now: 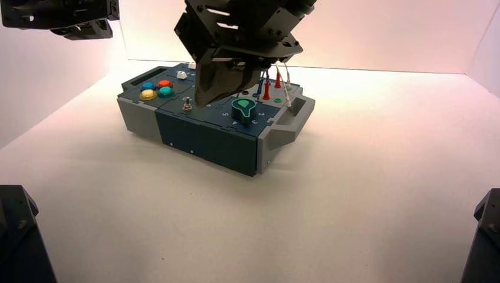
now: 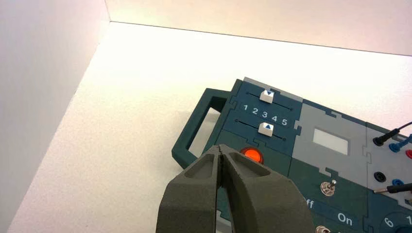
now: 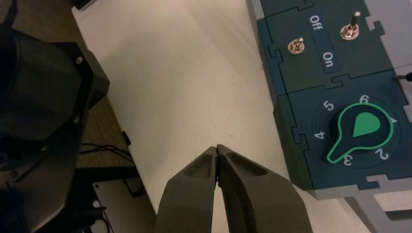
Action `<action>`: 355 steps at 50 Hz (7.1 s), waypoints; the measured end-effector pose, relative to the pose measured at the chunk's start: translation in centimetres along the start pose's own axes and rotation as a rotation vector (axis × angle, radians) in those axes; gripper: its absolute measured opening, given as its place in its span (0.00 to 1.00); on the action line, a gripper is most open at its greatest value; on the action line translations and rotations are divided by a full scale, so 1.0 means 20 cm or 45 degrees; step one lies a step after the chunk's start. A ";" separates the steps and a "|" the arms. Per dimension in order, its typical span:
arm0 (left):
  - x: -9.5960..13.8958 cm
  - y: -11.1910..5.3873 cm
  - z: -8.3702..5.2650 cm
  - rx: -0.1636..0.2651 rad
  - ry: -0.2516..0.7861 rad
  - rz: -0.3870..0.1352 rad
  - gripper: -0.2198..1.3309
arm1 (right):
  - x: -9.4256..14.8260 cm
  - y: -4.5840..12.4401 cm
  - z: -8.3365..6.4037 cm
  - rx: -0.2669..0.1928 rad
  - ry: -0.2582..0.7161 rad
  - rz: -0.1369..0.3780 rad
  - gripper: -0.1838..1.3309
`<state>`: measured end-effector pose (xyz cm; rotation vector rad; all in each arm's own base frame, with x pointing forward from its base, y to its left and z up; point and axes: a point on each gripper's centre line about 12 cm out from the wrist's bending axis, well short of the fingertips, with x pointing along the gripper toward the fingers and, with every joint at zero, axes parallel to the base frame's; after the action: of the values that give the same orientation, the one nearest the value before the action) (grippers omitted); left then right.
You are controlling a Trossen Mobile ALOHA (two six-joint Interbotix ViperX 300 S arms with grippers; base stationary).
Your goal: Turn the knob to position 1.
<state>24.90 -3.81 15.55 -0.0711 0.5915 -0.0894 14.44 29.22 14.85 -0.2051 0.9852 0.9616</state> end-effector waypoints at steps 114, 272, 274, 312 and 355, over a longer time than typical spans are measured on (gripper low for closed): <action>0.00 0.00 0.00 -0.016 -0.002 0.001 0.04 | 0.16 -0.45 0.04 0.199 0.090 -0.211 0.03; 0.00 0.00 0.00 -0.018 0.002 0.000 0.04 | 0.11 -0.60 0.01 0.248 0.173 -0.257 0.03; 0.00 0.00 0.00 -0.016 0.002 0.000 0.04 | 0.11 -0.60 0.01 0.250 0.175 -0.257 0.03; 0.00 0.00 0.00 -0.017 0.002 0.002 0.04 | 0.11 -0.62 0.01 0.261 0.170 -0.265 0.03; 0.00 0.00 0.00 -0.018 0.002 0.000 0.04 | 0.10 -0.64 0.01 0.266 0.165 -0.277 0.03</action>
<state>24.87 -3.81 15.56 -0.0843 0.5938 -0.0851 24.83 22.94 10.12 -0.1968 1.1496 0.6480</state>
